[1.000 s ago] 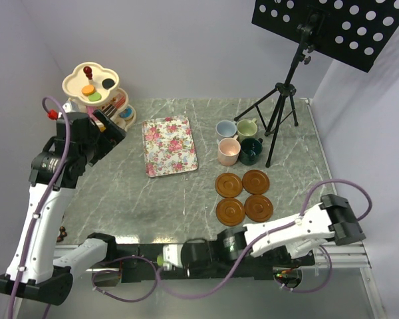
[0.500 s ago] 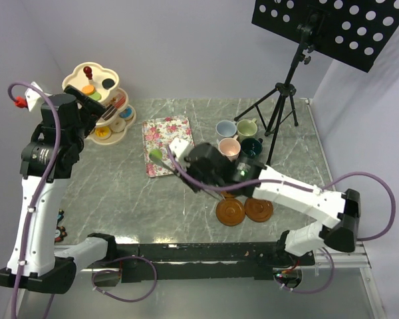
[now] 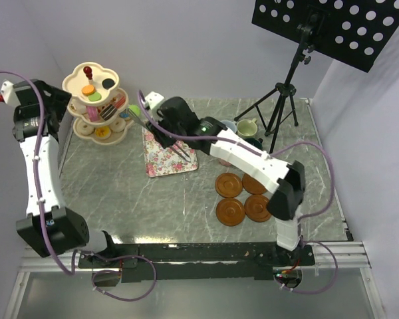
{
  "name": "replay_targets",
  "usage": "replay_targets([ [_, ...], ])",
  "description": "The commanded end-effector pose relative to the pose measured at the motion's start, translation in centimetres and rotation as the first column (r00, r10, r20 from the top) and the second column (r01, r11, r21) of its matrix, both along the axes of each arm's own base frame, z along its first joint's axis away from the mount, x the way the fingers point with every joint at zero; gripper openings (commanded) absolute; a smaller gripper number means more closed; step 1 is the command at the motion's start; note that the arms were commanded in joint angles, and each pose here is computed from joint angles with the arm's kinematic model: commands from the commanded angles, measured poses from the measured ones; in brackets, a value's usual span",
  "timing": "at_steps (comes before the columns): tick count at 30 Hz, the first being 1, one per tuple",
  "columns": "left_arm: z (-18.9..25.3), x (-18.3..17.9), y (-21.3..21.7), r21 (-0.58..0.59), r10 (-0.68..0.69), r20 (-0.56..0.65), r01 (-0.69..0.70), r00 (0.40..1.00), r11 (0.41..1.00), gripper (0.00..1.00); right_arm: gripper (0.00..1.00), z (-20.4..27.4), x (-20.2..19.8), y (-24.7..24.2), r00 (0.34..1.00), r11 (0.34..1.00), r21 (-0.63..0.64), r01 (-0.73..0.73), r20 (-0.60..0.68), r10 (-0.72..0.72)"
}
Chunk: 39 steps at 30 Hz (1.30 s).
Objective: Serve the afternoon tea
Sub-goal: Adjust the desert table at the center of the board.
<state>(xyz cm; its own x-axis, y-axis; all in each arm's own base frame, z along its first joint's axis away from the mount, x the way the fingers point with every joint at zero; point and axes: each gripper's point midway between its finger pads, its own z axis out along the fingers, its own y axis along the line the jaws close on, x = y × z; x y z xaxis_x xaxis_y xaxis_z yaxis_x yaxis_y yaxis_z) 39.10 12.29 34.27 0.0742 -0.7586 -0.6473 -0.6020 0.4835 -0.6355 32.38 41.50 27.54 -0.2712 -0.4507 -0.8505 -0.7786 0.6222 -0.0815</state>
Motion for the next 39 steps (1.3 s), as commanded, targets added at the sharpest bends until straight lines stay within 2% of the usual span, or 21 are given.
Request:
replay_targets([
  [1, 2.0, 3.2, 0.5, -0.014, -0.127, 0.139, 0.13, 0.982, 0.991, 0.84, 0.38, 4.8, 2.8, 2.3, 0.998, 0.991, 0.137, 0.001, 0.061, -0.009],
  [6, 0.5, 5.6, 0.6, -0.002, -0.186, 0.119, 0.188, 0.975, 0.982, 0.86, 0.38, 5.1, 5.3, 4.7, 0.998, 0.978, 0.211, -0.001, 0.056, -0.011],
  [11, 0.0, 7.5, 0.3, 0.008, -0.255, 0.147, 0.256, 0.956, 0.967, 0.86, 0.38, 6.0, 6.9, 6.4, 0.998, 0.963, 0.269, -0.007, 0.069, -0.012],
  [15, -1.6, 8.6, 1.1, -0.004, -0.252, 0.096, 0.253, 0.963, 0.967, 0.86, 0.37, 6.2, 7.6, 6.8, 0.997, 0.954, 0.298, -0.02, 0.08, -0.004],
  [22, -2.8, 10.0, 2.7, -0.021, -0.226, 0.072, 0.228, 0.971, 0.973, 0.76, 0.37, 6.0, 8.2, 7.6, 0.998, 0.944, 0.33, -0.014, 0.07, -0.01],
  [32, -4.7, 12.5, 3.4, -0.046, -0.254, 0.06, 0.257, 0.965, 0.965, 0.68, 0.36, 5.9, 8.8, 8.7, 0.998, 0.93, 0.367, -0.015, 0.068, -0.011],
  [39, -5.1, 13.7, 3.3, -0.081, -0.26, 0.08, 0.267, 0.962, 0.96, 0.5, 0.36, 5.6, 8.7, 8.4, 0.998, 0.934, 0.356, -0.002, 0.061, -0.021],
])
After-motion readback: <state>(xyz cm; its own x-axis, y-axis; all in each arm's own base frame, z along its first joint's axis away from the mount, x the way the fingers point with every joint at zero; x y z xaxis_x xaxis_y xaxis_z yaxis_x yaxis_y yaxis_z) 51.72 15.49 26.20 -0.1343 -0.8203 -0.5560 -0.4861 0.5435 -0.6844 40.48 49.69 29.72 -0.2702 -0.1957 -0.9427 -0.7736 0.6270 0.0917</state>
